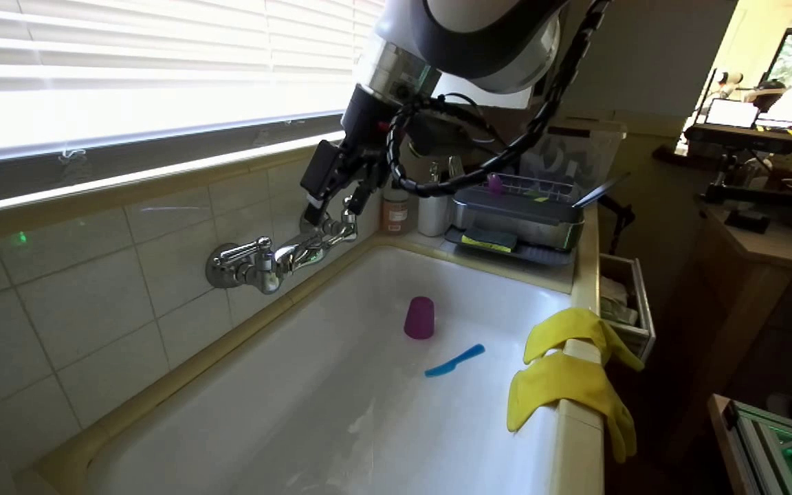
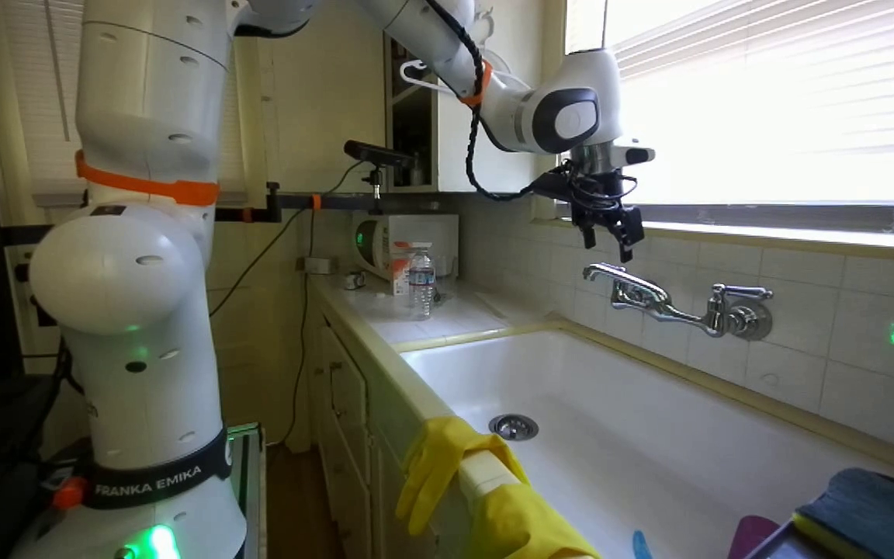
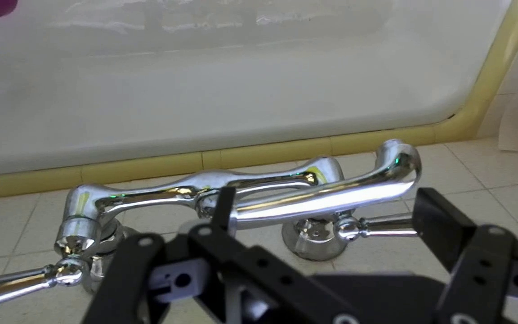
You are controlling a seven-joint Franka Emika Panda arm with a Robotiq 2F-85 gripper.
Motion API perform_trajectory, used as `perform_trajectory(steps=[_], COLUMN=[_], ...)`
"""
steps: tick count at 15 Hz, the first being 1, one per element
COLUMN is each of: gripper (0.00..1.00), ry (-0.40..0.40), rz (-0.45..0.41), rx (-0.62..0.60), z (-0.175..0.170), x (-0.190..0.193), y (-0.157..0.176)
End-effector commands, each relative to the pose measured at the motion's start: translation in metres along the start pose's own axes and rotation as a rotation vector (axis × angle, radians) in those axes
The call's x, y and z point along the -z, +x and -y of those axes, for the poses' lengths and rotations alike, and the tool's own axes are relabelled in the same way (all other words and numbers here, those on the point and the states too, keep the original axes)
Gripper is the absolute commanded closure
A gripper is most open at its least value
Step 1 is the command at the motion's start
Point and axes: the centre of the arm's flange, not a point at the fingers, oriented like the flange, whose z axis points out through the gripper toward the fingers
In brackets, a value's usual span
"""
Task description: Put a glove on the tap
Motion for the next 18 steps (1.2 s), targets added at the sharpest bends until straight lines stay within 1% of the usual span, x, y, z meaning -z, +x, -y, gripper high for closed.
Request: perform_trajectory(steps=[1, 5, 7, 9, 15, 18], gripper=[0.0, 0.0, 0.0, 0.0, 0.0, 0.0], ry=[-0.004, 0.009, 0.026, 0.018, 0.014, 0.004], rz=[-0.013, -0.011, 0.021, 0.03, 0.116, 0.139], rx=[-0.074, -0.162, -0.186, -0.203, -0.247, -0.268], z=[-0.001, 0.003, 0.004, 0.006, 0.014, 0.017], x=[-0.003, -0.009, -0.012, -0.014, -0.025, -0.029], y=[0.002, 0.008, 0.012, 0.017, 0.033, 0.038])
